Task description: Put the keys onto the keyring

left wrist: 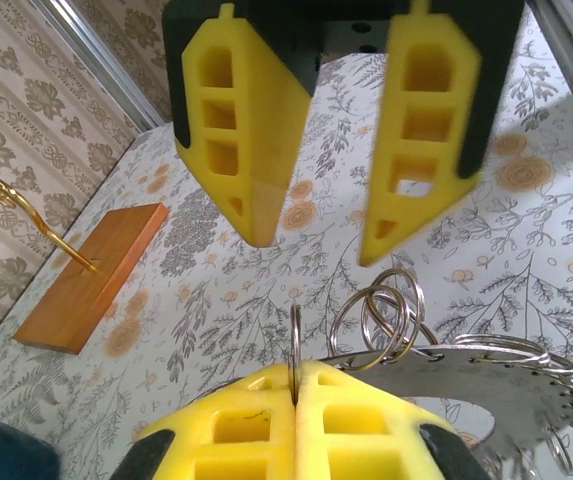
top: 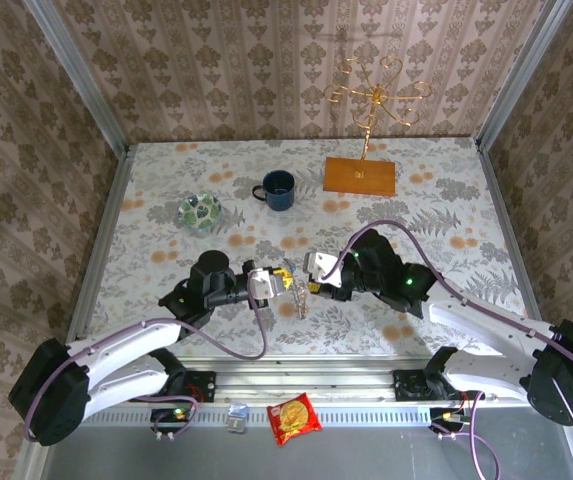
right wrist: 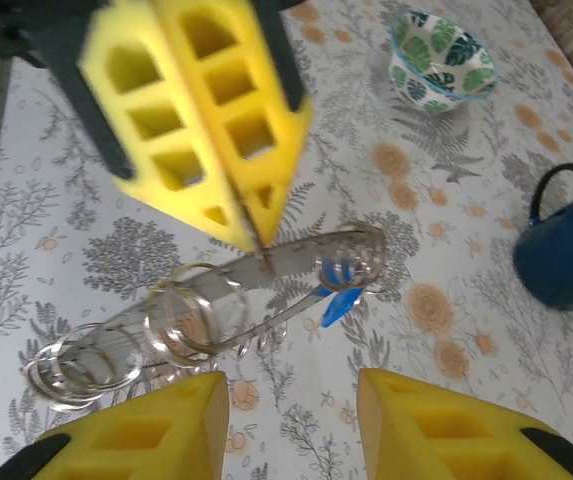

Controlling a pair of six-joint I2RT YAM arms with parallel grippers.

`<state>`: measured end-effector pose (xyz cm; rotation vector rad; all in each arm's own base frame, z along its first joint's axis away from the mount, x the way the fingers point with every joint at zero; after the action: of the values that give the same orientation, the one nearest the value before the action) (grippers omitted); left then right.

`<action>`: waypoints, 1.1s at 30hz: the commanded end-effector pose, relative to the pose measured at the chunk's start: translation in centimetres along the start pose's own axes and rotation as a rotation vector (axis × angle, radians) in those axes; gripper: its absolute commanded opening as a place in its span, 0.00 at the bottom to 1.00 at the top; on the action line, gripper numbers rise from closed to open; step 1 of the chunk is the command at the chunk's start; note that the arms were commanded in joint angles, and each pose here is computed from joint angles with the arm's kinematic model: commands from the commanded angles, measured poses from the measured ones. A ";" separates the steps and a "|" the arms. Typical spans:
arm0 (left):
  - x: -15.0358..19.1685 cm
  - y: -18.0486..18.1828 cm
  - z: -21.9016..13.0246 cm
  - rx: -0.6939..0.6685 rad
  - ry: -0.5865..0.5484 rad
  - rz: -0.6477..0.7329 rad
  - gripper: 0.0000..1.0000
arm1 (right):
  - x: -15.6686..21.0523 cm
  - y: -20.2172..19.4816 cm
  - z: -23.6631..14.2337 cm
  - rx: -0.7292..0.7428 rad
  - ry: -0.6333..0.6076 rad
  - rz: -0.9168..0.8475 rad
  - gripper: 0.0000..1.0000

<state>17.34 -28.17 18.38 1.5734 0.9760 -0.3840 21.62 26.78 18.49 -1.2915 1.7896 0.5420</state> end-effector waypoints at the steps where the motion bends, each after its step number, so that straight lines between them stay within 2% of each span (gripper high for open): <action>1: -0.3 0.2 -0.2 -0.020 0.000 0.056 0.00 | 0.7 2.0 0.4 -0.075 0.026 -0.037 0.40; 15: -0.3 0.4 -0.1 -0.047 -0.003 0.032 0.00 | 2.3 6.6 1.0 -0.228 0.107 -0.013 0.38; 19: -0.2 0.3 -0.1 -0.047 -0.014 0.000 0.00 | 1.5 6.1 0.2 -0.193 0.057 -0.002 0.39; 26: -0.9 -0.6 -0.2 -0.005 -0.085 -0.071 0.00 | -0.6 1.8 -1.9 -0.045 -0.139 0.087 0.35; 33: -1.8 -0.6 -0.4 0.014 -0.176 -0.156 0.00 | -1.5 1.9 -0.9 -0.104 -0.160 0.097 0.33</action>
<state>16.34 -28.14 17.77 1.5063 1.0134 -0.5333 19.82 26.59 18.85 -1.2027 1.7607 0.7005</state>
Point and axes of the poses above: each hand's point on the last joint's axis, 136 mm out from that joint toward the fingers, its own z axis out along the fingers, its own y axis along the line the jaws close on, x = y × z, the point moved 1 cm from there along -z, back along the fingers, and after that the axes turned 15 degrees about z, right-handed, at the moved point
